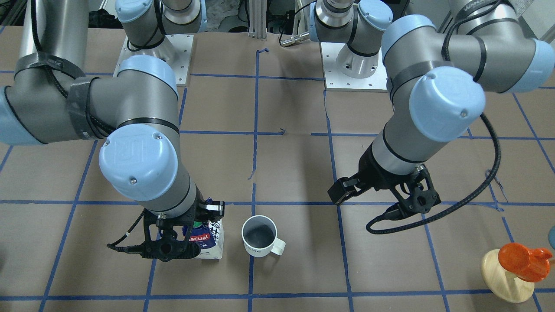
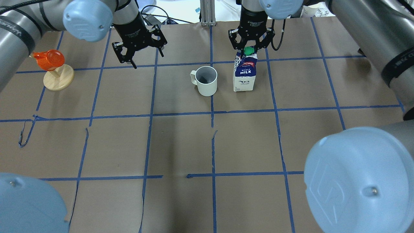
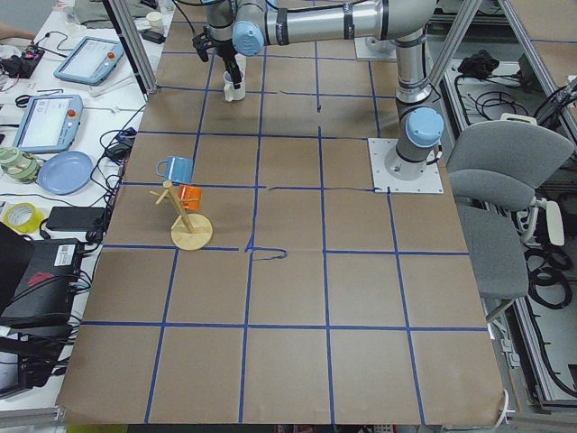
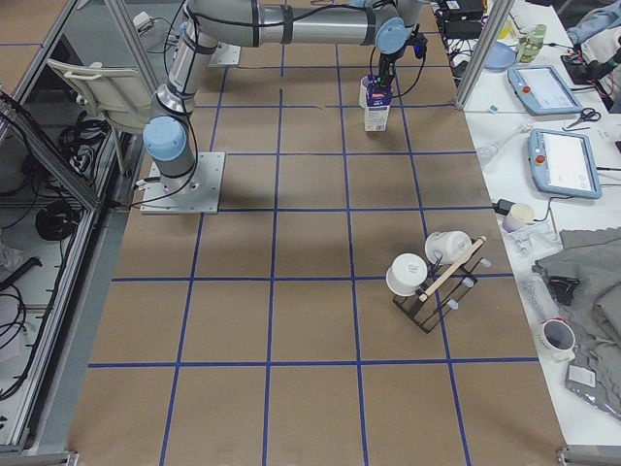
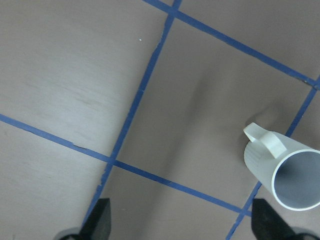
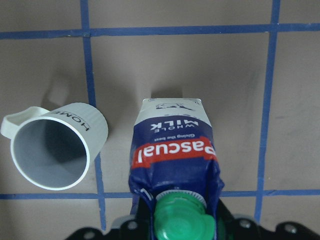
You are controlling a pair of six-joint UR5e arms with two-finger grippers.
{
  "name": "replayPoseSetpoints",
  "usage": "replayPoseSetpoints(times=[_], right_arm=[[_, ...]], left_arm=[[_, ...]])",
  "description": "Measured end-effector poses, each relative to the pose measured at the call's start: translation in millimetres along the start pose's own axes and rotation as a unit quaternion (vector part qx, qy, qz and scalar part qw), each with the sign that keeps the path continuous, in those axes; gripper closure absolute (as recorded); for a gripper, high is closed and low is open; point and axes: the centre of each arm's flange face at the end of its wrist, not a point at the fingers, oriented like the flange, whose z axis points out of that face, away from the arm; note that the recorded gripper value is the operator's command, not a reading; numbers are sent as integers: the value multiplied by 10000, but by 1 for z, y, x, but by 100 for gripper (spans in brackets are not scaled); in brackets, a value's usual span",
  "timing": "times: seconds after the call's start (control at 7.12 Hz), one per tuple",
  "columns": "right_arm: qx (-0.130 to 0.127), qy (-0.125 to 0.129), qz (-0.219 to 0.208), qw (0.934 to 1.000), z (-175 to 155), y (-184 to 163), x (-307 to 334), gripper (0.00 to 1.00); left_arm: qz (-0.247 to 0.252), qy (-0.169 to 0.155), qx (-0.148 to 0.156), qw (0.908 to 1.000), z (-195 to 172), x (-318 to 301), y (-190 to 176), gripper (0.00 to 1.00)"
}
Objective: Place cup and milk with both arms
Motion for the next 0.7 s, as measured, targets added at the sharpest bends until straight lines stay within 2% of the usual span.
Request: replayPoseSetpoints(times=[0.28, 0.42, 0.7], right_arm=[[57, -209, 8, 9998, 5, 1, -19, 66], [60, -229, -3, 9997, 7, 1, -21, 65], [76, -157, -15, 9998, 8, 1, -20, 65]], left_arm=[[24, -138, 142, 9998, -32, -25, 14, 0], [93, -178, 153, 9997, -40, -43, 18, 0], [543, -187, 146, 9982, -47, -66, 36, 0]])
